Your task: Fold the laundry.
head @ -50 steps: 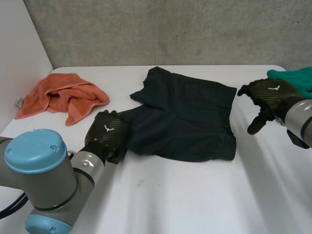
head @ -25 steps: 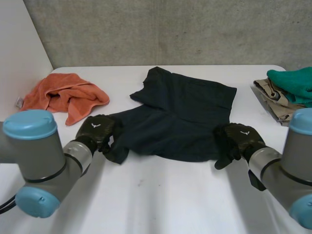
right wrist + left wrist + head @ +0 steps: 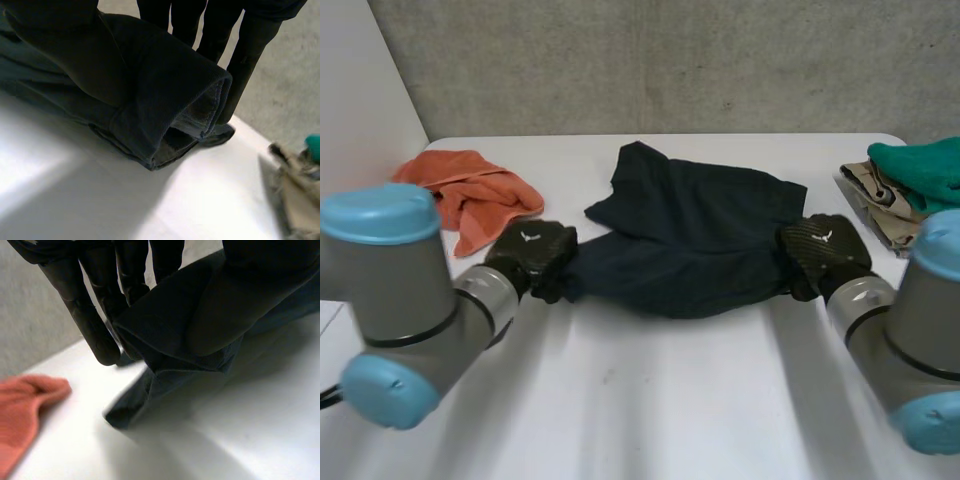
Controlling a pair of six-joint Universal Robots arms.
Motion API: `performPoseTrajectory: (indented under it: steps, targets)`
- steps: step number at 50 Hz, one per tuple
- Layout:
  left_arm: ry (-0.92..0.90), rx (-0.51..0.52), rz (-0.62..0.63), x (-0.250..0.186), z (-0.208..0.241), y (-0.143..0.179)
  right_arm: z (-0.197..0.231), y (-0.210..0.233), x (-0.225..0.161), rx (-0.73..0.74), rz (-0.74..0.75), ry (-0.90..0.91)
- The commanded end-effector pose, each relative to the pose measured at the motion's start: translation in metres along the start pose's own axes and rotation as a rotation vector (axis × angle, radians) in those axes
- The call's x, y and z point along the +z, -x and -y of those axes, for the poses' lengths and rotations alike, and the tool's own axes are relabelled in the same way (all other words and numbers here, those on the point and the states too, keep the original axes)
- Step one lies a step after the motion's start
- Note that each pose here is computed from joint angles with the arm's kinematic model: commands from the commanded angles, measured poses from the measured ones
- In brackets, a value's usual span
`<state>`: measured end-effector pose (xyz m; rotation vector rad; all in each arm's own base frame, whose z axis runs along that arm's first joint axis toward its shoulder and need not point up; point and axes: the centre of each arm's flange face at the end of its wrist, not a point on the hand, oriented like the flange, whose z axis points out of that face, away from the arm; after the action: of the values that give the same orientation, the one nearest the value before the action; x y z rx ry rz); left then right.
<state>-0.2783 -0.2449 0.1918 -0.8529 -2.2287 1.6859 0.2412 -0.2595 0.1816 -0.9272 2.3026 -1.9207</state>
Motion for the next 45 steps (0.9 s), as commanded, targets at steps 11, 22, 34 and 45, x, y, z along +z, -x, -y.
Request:
performPoseTrajectory:
  steps: [11,22,34,45]
  targets:
    - [0.359,0.622,-0.34,-0.117,-0.036,-0.049,-0.007,0.011,-0.097,-0.48,0.454,0.471]
    - [-0.075,0.628,0.0,0.004,0.023,-0.038,0.006,-0.013,-0.032,-0.278,0.21,0.272]
    - [-0.338,0.616,0.157,0.145,0.027,-0.039,0.011,-0.037,0.063,-0.274,-0.096,0.063]
    - [-0.487,0.572,0.184,0.188,0.013,-0.051,-0.008,-0.041,0.136,-0.277,-0.188,0.025]
